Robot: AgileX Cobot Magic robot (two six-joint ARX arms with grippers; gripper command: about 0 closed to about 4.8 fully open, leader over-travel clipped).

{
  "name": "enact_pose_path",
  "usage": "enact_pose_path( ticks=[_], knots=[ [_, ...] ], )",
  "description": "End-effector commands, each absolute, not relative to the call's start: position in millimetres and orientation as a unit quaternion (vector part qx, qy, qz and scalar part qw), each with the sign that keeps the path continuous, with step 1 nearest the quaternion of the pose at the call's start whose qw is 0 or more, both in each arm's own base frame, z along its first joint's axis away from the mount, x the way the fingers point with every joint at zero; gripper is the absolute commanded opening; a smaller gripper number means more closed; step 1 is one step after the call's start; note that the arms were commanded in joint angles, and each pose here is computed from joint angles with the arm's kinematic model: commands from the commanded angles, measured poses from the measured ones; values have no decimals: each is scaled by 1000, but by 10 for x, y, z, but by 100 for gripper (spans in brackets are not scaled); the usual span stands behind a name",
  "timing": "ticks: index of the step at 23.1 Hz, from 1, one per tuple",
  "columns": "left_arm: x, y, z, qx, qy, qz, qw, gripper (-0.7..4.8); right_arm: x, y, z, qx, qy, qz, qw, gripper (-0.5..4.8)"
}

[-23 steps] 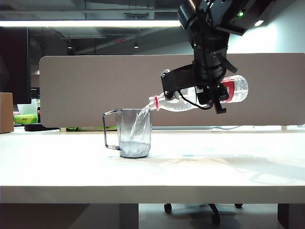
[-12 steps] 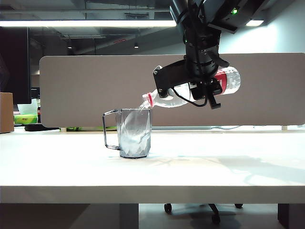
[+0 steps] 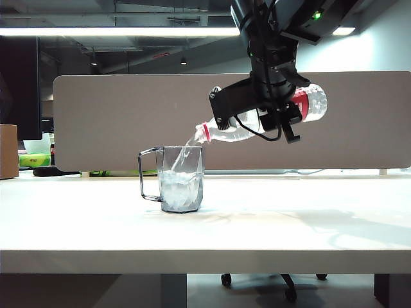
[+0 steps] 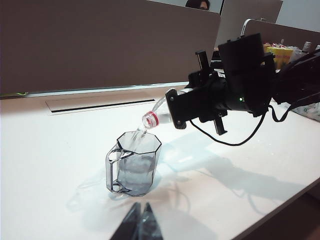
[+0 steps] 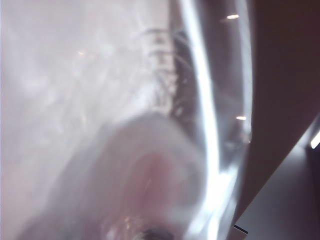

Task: Pick up the mineral water bottle on the table and pour water into the mug until it's half full.

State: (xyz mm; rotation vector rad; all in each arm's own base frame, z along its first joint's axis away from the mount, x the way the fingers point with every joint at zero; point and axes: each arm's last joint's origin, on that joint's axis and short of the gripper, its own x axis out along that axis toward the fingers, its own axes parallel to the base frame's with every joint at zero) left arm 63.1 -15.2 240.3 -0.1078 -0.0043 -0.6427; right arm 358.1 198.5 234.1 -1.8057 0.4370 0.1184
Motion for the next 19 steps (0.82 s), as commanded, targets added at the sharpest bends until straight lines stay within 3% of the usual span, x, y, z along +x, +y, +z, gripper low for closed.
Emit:
enact_pose_path(
  ticks=[1, 5, 7, 11, 13, 15, 19],
  knots=[
    [627, -154, 2414, -50, -5, -318, 947, -5, 3586, 1994, 2476, -768, 168, 27, 617, 189],
    [627, -154, 2414, -50, -5, -318, 947, -5, 3574, 2015, 2471, -755, 166, 29, 634, 189],
    [627, -154, 2414, -51, -5, -318, 947, -5, 3565, 2022, 2454, -728, 169, 30, 664, 189],
    [627, -154, 2414, -50, -5, -318, 947, -5, 3473, 2016, 2262, -624, 229, 87, 742, 188],
    [627, -154, 2414, -50, -5, -318, 947, -5, 3423, 2003, 2132, -528, 249, 98, 806, 188],
    [627, -154, 2414, -50, -5, -318, 947, -5, 3405, 2002, 2062, -473, 243, 102, 841, 188],
    [627, -154, 2414, -50, -5, -318, 947, -5, 3366, 2009, 1929, -241, 183, 117, 946, 188]
  ],
)
